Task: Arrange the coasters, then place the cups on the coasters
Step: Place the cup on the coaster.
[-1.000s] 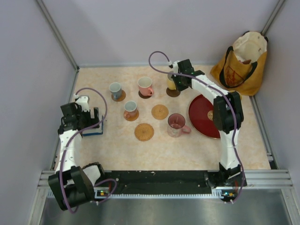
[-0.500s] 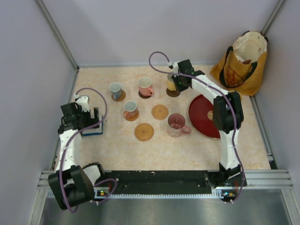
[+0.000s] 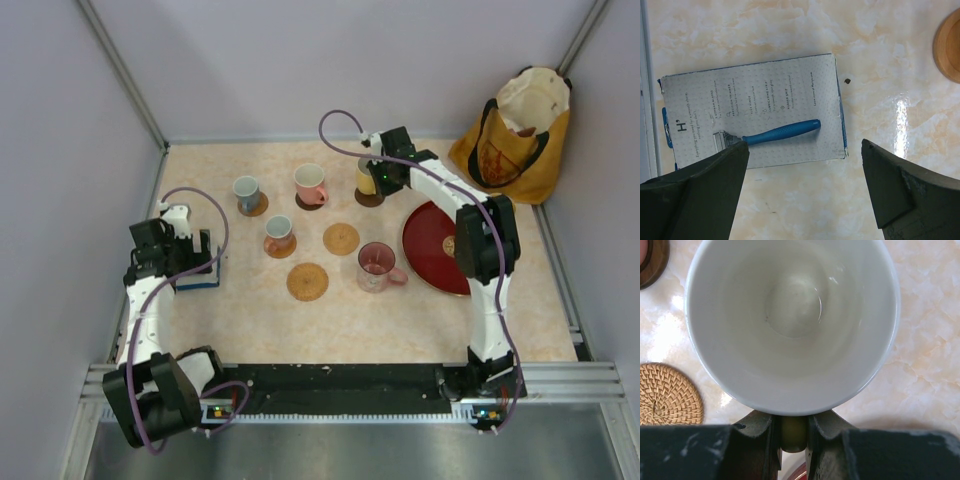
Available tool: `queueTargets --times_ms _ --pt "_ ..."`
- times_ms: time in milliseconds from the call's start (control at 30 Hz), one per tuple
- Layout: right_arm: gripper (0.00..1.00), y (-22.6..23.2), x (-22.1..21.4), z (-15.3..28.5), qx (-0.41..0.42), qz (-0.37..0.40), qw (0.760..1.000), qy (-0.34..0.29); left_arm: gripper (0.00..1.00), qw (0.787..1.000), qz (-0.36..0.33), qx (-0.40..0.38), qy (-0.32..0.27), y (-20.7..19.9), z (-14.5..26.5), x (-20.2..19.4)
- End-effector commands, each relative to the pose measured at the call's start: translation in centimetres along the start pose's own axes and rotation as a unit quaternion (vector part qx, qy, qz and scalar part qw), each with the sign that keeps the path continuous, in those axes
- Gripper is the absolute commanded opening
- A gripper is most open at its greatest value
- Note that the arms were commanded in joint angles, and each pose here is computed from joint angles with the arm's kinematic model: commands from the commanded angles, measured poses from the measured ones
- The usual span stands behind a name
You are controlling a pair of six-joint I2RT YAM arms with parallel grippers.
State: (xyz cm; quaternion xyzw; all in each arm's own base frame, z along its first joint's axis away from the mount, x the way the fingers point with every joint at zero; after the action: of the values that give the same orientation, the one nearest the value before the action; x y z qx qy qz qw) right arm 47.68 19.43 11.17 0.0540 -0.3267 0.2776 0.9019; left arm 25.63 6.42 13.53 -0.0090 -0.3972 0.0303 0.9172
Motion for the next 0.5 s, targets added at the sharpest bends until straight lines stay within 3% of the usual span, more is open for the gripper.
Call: queueTargets --times_ms 0,467 --pt "0.0 -0.5 2.9 1.5 -0.007 0.001 0.998 -0.055 0.97 0.999 -0.008 0.009 -0.03 0.5 0.1 1.7" --pt "0.0 -0.3 1.8 1.4 -0.005 0.005 0.999 -0.037 0.97 1.0 -0.007 0.008 -0.029 0.5 0.0 1.6"
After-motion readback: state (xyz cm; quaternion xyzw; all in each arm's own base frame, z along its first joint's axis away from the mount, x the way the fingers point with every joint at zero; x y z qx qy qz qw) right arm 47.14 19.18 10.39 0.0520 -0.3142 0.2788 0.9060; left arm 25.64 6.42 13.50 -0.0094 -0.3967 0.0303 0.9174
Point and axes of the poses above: each gripper's point midway between its finger pads, its own z axis back along the fingers, its own y axis along the line the jaws close on, x = y × z, the point moved 3 cm from there along z, back along the fingers, and after that the axes turned 4 degrees about z, right-handed, at the moved point
